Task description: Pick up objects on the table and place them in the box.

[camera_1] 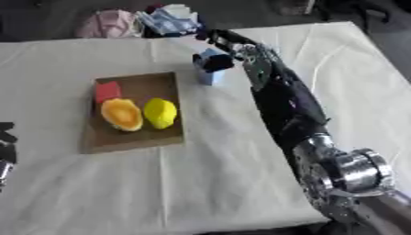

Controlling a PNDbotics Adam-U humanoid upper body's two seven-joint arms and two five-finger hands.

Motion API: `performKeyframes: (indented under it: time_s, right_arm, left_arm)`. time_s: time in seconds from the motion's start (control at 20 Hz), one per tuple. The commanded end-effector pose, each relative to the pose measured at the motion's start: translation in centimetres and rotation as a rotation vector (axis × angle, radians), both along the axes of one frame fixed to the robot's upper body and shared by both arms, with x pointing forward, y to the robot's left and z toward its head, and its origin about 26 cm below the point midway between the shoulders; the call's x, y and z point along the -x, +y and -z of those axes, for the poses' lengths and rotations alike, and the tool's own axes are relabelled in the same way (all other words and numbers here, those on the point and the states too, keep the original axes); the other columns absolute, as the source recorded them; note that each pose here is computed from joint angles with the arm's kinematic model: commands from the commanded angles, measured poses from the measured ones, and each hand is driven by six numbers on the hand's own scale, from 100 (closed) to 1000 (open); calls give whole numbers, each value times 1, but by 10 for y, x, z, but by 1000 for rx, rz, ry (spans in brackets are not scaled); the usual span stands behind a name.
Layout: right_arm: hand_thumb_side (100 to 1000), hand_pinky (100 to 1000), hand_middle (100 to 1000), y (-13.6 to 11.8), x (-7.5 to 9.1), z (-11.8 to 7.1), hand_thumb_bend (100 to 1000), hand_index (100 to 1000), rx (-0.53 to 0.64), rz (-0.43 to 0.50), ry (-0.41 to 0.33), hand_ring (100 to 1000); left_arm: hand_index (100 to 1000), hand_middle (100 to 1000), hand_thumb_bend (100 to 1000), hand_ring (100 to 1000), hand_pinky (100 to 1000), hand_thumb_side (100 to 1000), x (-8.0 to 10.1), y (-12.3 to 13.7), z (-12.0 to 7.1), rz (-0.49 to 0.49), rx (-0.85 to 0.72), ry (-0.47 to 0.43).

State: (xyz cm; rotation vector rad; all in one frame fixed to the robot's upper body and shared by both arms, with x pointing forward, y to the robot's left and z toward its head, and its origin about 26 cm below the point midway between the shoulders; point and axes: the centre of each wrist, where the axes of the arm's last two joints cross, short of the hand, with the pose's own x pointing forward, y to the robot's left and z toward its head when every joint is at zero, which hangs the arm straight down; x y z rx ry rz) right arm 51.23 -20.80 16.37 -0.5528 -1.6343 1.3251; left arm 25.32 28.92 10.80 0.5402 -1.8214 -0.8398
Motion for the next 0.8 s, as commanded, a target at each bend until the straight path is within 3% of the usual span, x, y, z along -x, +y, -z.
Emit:
performKeyframes:
  time_s: [0.05,0.45,0.8]
  right_arm:
    - [423,1000,971,-8,-3,-29,100,975,-14,9,-106,988]
    - [534,1000,1000,-13,-4,-23,100,1000,75,18,-88,1000]
    - [555,1000,1000,-13,-4,-15,100,1000,159,-2,-68,1000]
  left_arm:
    - [839,609,100,563,666,559,0,-1,-7,14,-2,-23]
    - [839,609,100,562,666,559,0,-1,-7,16,-4,-23]
    - [839,609,100,563,666,559,0,-2,-7,18,-4,-24]
